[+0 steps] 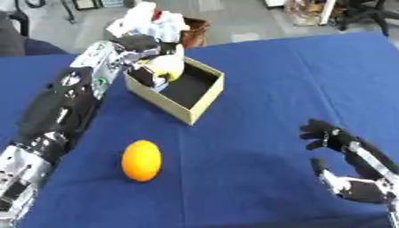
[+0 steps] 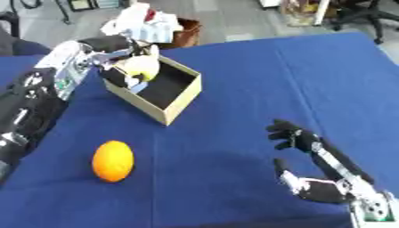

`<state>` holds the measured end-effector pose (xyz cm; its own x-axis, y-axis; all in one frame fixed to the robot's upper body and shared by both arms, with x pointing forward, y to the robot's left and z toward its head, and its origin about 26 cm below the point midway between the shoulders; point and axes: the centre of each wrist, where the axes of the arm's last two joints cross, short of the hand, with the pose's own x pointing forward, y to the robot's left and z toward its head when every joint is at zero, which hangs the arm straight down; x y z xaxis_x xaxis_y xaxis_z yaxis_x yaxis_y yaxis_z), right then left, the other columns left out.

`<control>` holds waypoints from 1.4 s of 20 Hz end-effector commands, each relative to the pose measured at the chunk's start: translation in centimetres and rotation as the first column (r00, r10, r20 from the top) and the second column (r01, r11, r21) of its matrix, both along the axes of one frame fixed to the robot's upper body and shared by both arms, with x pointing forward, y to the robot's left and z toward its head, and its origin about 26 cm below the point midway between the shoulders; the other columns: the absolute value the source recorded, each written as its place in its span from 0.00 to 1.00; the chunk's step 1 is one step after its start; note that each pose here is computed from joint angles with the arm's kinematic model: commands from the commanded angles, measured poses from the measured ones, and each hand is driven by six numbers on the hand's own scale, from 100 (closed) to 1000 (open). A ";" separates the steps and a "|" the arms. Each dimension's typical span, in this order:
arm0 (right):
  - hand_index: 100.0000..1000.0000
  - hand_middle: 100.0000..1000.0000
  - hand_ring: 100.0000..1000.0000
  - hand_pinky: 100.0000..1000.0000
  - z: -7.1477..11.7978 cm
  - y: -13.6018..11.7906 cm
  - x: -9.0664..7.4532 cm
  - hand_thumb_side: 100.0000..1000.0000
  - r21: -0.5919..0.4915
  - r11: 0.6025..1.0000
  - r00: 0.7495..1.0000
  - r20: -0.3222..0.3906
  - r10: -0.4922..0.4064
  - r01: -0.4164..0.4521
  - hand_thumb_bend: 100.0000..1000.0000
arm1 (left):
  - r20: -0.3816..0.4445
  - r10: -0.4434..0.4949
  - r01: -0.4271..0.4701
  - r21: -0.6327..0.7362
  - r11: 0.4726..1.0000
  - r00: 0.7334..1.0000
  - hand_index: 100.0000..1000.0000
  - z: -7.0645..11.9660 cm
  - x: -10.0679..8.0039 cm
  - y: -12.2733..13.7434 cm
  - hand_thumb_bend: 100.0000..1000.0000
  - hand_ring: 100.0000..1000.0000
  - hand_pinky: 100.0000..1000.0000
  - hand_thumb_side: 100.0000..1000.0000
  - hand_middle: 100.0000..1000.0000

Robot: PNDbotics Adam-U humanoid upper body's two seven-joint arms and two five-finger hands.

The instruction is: Pick up objects on the table and place them in the box.

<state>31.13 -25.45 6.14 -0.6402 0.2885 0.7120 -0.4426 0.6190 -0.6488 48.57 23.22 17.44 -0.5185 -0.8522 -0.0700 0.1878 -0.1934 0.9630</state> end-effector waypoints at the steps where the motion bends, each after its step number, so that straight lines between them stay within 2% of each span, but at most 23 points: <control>1: 1.00 0.85 0.82 0.70 0.6 0.2 0.2 0.32 0.009 1.000 1.000 0.021 0.011 -0.011 0.00 | 0.030 -0.019 0.018 0.024 1.000 0.999 0.89 1.0 0.0 -0.1 0.17 0.73 0.80 0.27 0.77; 2: 1.00 0.85 0.82 0.70 0.6 0.1 0.2 0.32 0.009 1.000 1.000 0.021 0.010 -0.010 0.00 | 0.037 -0.025 0.024 0.028 0.999 0.999 0.90 1.2 -0.1 -0.1 0.23 0.75 0.82 0.34 0.80; 4: 1.00 0.85 0.82 0.70 0.6 0.1 0.2 0.32 0.009 1.000 1.000 0.019 0.008 -0.008 0.00 | 0.059 -0.038 0.035 0.045 0.998 0.998 0.92 1.6 -0.3 0.0 0.29 0.78 0.84 0.53 0.83; 5: 1.00 0.85 0.82 0.70 0.6 0.1 0.2 0.32 0.008 1.000 1.000 0.019 0.008 -0.008 0.00 | 0.071 -0.044 0.040 0.058 0.998 0.997 0.92 1.9 -0.4 0.1 0.33 0.79 0.85 0.59 0.84; 8: 1.00 0.85 0.82 0.70 0.5 0.0 0.1 0.32 0.007 1.000 1.000 0.017 0.007 -0.007 0.00 | 0.097 -0.055 0.047 0.091 0.995 0.994 0.94 2.6 -0.7 0.4 0.40 0.81 0.88 0.72 0.88; 10: 1.00 0.85 0.82 0.70 0.5 0.0 0.1 0.32 0.007 1.000 1.000 0.016 0.007 -0.007 0.00 | 0.113 -0.057 0.046 0.101 0.994 0.992 0.95 3.0 -0.9 0.7 0.43 0.83 0.89 0.76 0.90; 14: 1.00 0.85 0.82 0.70 0.4 -0.1 0.1 0.31 0.006 1.000 1.000 0.016 0.002 -0.002 0.00 | 0.163 -0.067 0.051 0.100 0.994 0.984 0.95 4.3 -1.6 1.7 0.43 0.83 0.90 0.74 0.91; 16: 1.00 0.85 0.82 0.70 0.4 -0.1 0.1 0.31 0.005 1.000 1.000 0.016 0.001 -0.001 0.00 | 0.193 -0.086 0.069 0.094 0.993 0.977 0.95 5.4 -2.3 2.3 0.43 0.83 0.90 0.68 0.89; 19: 1.00 0.85 0.82 0.70 0.4 -0.2 0.1 0.31 0.002 1.000 1.000 0.017 -0.002 0.002 0.00 | 0.198 -0.137 0.123 0.081 0.989 0.971 0.94 6.8 -3.9 3.4 0.36 0.82 0.89 0.67 0.87; 22: 1.00 0.85 0.82 0.70 0.4 -0.3 0.1 0.31 -0.003 1.000 1.000 0.015 -0.004 0.004 0.00 | 0.140 -0.207 0.200 0.066 0.978 0.968 0.94 7.4 -5.9 4.5 0.38 0.82 0.89 0.68 0.87; 26: 1.00 0.85 0.82 0.70 0.4 -0.5 0.2 0.31 -0.011 1.000 1.000 0.016 -0.005 0.006 0.00 | -0.018 -0.264 0.265 0.117 0.957 0.964 0.93 6.2 -8.6 5.1 0.46 0.80 0.87 0.70 0.84; 28: 1.00 0.85 0.82 0.71 0.5 -0.6 0.2 0.31 -0.015 1.000 1.000 0.017 -0.007 0.007 0.00 | -0.090 -0.284 0.295 0.160 0.942 0.955 0.92 5.4 -9.8 4.9 0.48 0.78 0.86 0.70 0.82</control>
